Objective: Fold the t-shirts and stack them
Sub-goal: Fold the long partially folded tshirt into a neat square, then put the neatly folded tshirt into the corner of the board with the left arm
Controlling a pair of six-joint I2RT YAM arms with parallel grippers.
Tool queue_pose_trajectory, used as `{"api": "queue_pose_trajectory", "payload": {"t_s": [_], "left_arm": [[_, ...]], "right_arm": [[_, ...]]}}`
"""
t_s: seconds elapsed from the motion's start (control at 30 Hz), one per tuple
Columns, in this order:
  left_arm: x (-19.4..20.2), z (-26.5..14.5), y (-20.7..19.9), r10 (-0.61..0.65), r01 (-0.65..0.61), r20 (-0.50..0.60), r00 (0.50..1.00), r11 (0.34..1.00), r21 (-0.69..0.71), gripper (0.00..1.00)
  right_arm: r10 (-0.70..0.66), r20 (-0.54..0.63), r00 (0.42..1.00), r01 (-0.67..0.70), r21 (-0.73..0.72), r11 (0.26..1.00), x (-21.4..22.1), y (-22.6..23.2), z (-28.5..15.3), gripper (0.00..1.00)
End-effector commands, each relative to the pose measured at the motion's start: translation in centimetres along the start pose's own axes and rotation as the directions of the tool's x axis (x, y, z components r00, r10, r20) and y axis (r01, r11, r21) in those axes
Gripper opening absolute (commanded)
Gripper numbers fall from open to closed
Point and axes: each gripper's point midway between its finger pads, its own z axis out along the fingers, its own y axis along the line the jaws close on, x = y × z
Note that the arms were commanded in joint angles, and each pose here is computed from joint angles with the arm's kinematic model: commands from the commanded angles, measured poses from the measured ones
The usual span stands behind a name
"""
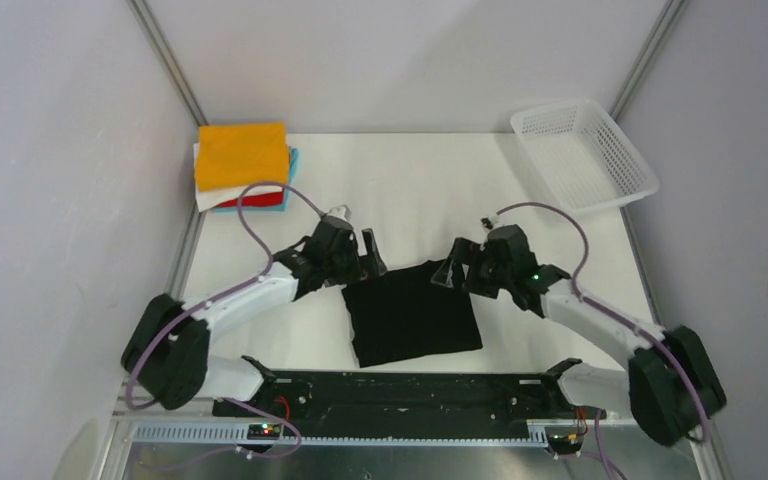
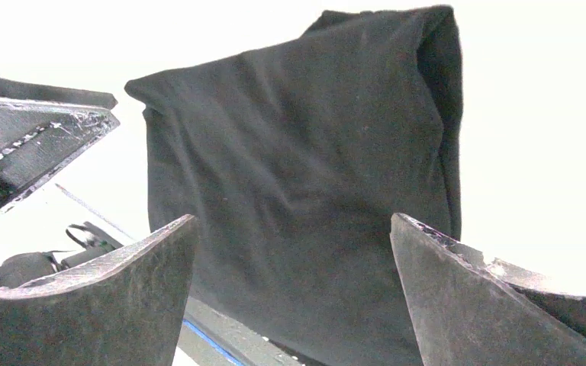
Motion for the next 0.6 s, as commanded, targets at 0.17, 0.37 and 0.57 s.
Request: {"api": "queue_pose_trajectory", "payload": {"t_s": [0.17,0.37,0.57], "left_arm": [[2.7,-3.0,3.3,-0.123,0.124,0.060,0.991,0.992,-0.013,1.00],[5.7,-2.1,4.7,-0.164,0.164,0.010,0.986,0.984,-0.065,1.00],[6.8,-0.1,3.0,-0.133,0.129,-0.031,0.991,0.986,-0.104,0.88]], "right_arm": [[0.051,0.346,0.937,-0.144,0.249,0.958,-4.8,-5.4,-7.4,0.99],[0.108,0.400,0.910,-0.213,0.228,0.950,-5.0,-7.2,-9.0,0.99],[0.126,0.396,0.910,-0.230,0.228,0.946,-5.1,-8.1,-9.1,0.99]]}}
